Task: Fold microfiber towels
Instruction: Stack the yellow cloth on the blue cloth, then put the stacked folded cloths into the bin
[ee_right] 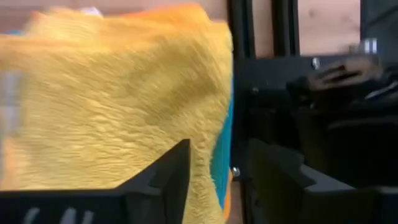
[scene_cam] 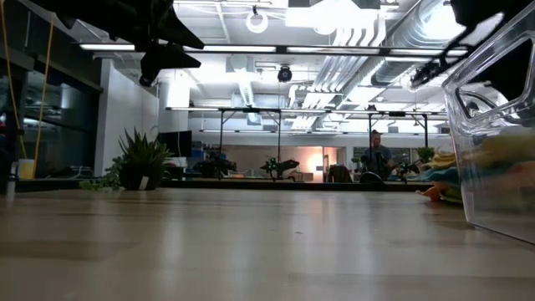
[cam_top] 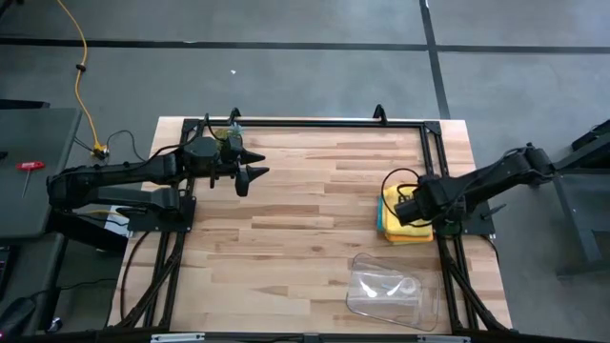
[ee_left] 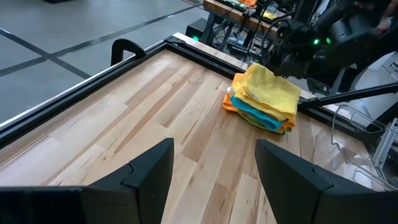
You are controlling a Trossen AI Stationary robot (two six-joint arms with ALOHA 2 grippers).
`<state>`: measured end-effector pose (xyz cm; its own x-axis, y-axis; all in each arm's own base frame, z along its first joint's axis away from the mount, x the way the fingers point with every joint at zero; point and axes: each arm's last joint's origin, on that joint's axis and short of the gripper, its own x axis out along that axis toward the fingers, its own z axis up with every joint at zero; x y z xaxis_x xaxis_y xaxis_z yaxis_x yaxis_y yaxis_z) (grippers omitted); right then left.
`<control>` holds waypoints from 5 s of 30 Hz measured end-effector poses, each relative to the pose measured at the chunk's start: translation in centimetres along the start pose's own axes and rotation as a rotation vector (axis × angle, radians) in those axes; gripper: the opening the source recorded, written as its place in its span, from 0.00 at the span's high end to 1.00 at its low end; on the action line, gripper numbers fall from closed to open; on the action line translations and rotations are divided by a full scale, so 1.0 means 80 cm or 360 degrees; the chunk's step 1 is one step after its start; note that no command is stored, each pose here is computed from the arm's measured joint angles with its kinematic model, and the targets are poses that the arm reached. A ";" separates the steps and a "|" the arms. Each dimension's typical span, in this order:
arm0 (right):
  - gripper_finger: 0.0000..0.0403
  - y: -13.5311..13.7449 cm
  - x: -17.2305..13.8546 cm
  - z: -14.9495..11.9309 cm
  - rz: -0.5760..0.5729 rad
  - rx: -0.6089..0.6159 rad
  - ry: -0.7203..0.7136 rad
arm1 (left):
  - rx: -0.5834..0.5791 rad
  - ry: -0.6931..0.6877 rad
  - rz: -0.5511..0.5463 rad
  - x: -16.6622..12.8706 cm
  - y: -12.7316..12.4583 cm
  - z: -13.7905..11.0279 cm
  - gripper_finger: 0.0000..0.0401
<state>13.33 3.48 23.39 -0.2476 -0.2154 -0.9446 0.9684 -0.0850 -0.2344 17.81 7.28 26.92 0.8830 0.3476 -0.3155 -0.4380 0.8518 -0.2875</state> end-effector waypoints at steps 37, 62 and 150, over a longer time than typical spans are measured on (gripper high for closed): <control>1.00 0.060 0.051 0.034 0.0234 -0.1265 0.0505 | -0.0053 0.0000 0.0004 0.000 0.000 0.000 0.46; 1.00 0.190 0.090 0.046 0.0412 -0.1443 0.0441 | -0.0101 0.0034 0.0005 0.000 0.001 -0.002 0.46; 0.24 0.120 0.021 0.099 0.0821 -0.0828 0.0096 | -0.0171 0.0113 -0.0062 0.000 0.000 -0.007 0.46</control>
<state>22.01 -5.39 21.39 0.2309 -0.0480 -0.9718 0.8538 0.4889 0.1788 17.72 7.03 26.44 0.8872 0.2834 -0.3641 -0.4227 0.8157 -0.3950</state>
